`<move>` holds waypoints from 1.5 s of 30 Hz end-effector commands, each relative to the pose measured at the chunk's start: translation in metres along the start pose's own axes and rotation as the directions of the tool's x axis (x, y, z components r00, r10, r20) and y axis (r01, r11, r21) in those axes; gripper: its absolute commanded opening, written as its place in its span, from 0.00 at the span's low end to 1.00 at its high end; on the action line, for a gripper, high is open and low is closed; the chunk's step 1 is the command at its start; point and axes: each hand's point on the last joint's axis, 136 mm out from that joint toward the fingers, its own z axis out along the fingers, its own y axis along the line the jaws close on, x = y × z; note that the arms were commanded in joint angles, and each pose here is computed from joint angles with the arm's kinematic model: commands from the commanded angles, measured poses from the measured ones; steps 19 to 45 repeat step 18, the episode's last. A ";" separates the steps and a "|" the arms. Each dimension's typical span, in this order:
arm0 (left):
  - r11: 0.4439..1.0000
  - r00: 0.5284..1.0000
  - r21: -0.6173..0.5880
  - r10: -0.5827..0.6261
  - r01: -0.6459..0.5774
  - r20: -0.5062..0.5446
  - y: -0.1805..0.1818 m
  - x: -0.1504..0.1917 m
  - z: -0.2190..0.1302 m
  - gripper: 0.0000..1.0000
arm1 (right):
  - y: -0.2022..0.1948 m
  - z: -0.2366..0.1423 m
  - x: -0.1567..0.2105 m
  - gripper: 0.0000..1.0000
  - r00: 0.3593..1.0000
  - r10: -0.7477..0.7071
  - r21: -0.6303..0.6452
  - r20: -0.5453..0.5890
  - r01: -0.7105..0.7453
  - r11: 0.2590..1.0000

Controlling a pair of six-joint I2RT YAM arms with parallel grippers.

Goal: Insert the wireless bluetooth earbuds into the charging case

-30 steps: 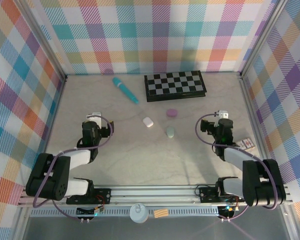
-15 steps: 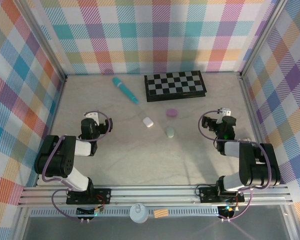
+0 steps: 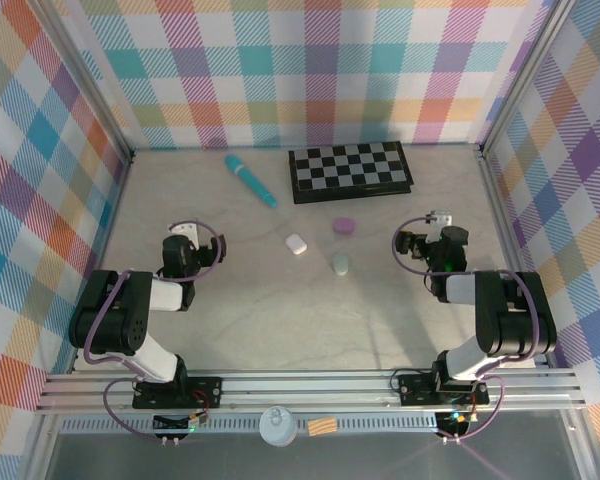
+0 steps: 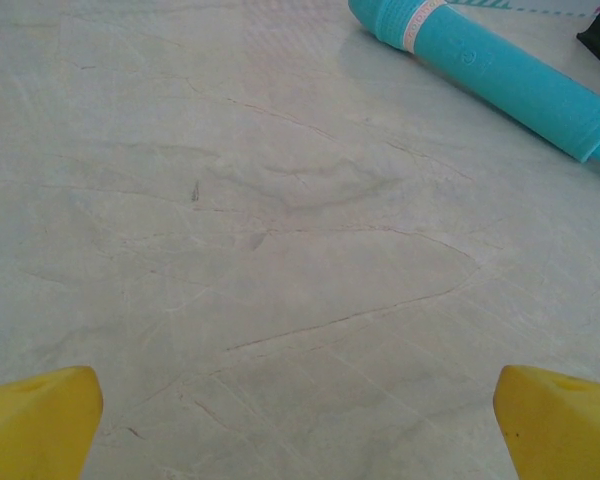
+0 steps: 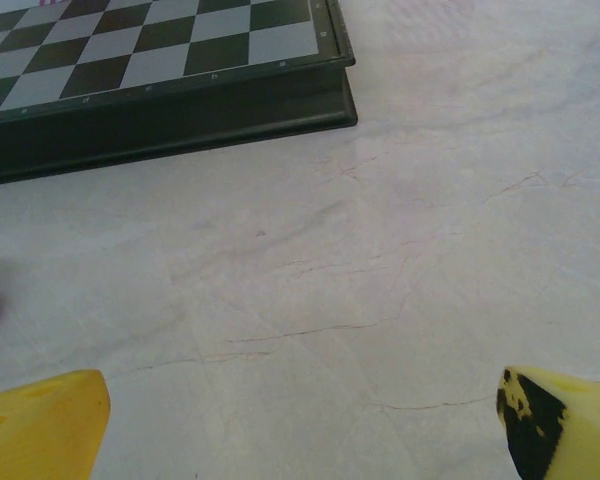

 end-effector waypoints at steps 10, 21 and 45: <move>1.000 0.999 -0.011 0.022 -0.022 0.029 -0.004 -0.013 0.004 1.00 | 0.008 0.001 -0.013 0.99 0.998 -0.028 -0.034 0.047 0.030 0.999; 1.000 0.999 -0.009 0.022 -0.022 0.031 -0.004 -0.013 0.004 1.00 | 0.009 -0.001 -0.013 0.99 0.997 -0.033 -0.036 0.064 0.035 0.999; 1.000 0.999 -0.009 0.022 -0.022 0.031 -0.004 -0.013 0.004 1.00 | 0.009 -0.001 -0.013 0.99 0.997 -0.033 -0.036 0.064 0.035 0.999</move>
